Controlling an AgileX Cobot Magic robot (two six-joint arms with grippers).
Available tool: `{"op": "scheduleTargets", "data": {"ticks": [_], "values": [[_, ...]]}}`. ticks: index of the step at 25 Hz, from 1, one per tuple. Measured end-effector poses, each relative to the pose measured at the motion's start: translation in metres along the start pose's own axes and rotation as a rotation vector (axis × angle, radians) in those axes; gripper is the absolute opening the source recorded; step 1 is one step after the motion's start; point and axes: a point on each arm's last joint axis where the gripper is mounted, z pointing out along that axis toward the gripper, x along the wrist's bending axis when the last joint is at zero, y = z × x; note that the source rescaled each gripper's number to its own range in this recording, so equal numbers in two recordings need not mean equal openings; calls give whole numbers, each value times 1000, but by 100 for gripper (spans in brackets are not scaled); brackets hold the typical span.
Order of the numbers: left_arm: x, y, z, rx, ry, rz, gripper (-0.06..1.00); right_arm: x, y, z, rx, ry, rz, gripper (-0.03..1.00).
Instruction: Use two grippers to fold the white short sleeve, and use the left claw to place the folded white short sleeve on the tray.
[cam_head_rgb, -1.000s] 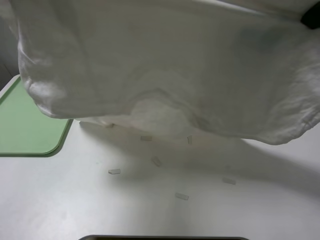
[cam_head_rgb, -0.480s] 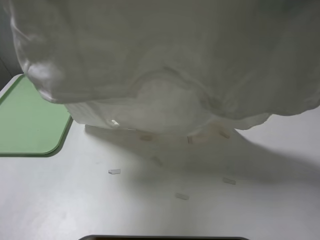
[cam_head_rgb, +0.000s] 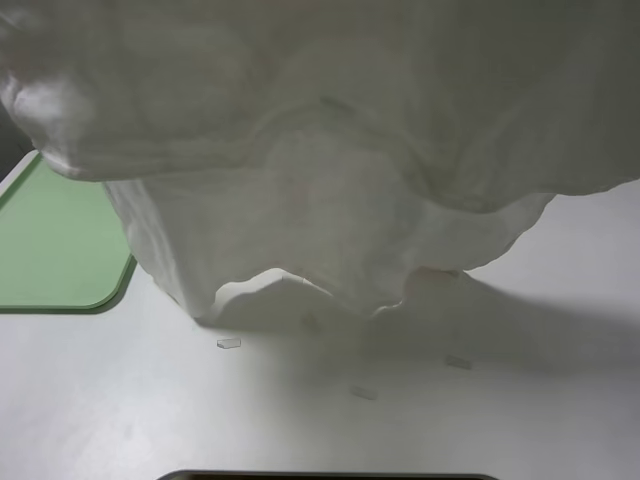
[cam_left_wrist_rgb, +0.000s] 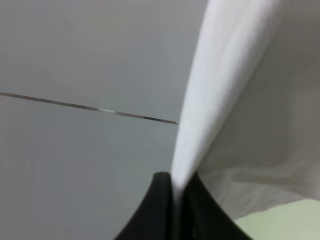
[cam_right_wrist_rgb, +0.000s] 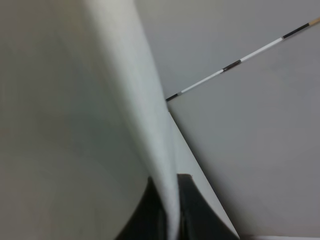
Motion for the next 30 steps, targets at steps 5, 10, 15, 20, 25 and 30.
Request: {"op": "scheduleTargets", "data": {"ticks": [5, 10, 15, 20, 25, 30], "values": [[-5, -2, -12, 10, -21, 1, 0, 2, 0, -4, -18, 17, 11, 0], [-10, -4, -24, 13, -29, 1, 0, 6, -3, -24, -81, 17, 32, 0], [-20, -7, -46, 11, -50, 0, 0, 10, -8, -44, -135, 0, 45, 0], [-27, -8, -69, -23, -21, -6, 0, 16, -15, -67, -201, -10, 61, 0], [-36, -11, -82, -45, -5, -41, 0, 23, -22, -89, -271, -12, 78, 0], [-42, -13, -87, -55, -3, -52, 0, 38, -36, -91, -269, 11, 86, 0]]}}
